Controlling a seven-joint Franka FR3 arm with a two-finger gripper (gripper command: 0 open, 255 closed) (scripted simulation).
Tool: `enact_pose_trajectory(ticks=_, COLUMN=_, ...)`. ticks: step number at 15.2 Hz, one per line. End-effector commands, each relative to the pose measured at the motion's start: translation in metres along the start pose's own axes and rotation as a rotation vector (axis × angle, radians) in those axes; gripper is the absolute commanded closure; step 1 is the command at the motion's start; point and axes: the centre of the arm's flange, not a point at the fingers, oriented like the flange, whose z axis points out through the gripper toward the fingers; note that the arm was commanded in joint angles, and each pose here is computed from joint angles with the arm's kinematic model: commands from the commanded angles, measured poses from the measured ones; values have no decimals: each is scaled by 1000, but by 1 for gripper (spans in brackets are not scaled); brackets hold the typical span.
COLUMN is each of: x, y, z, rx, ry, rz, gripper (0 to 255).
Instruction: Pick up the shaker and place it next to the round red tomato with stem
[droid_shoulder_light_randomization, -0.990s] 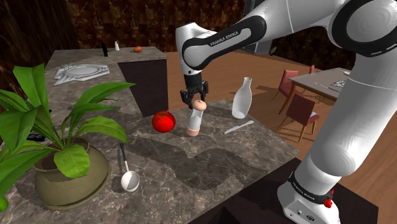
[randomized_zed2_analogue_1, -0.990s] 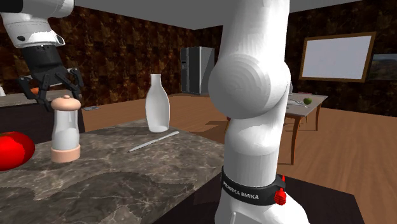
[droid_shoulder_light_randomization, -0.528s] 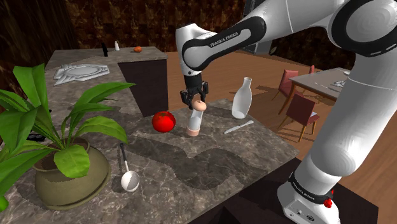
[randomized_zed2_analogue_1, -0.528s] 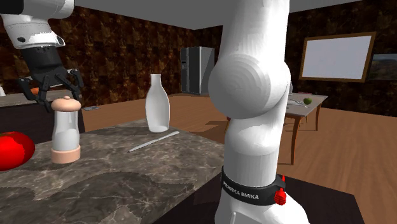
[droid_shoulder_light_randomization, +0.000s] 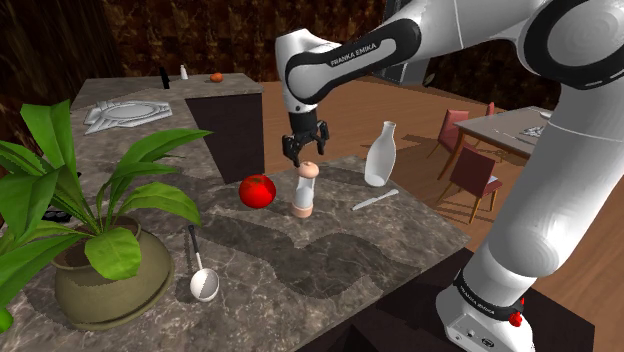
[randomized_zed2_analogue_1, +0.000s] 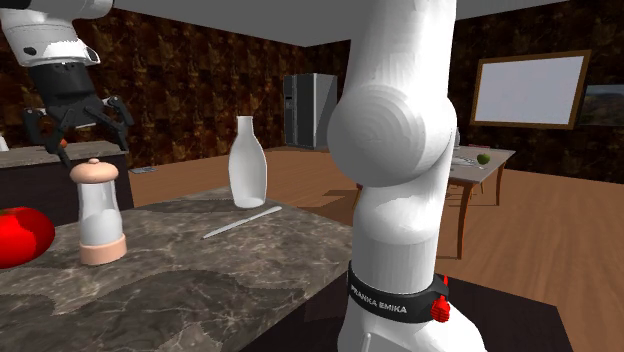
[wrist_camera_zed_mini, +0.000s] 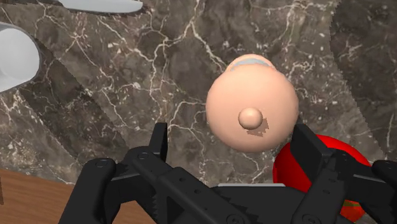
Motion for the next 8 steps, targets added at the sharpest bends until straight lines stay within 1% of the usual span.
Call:
enact_pose_trajectory(ticks=1, x=0, y=-2, z=-24, rx=0, ry=-1, rz=0, gripper=0)
enact_pose_trajectory(ticks=2, x=0, y=-2, z=-34, rx=0, ry=-1, rz=0, gripper=0)
enact_pose_trajectory(ticks=8, x=0, y=-2, z=-34, rx=0, ry=-1, rz=0, gripper=0)
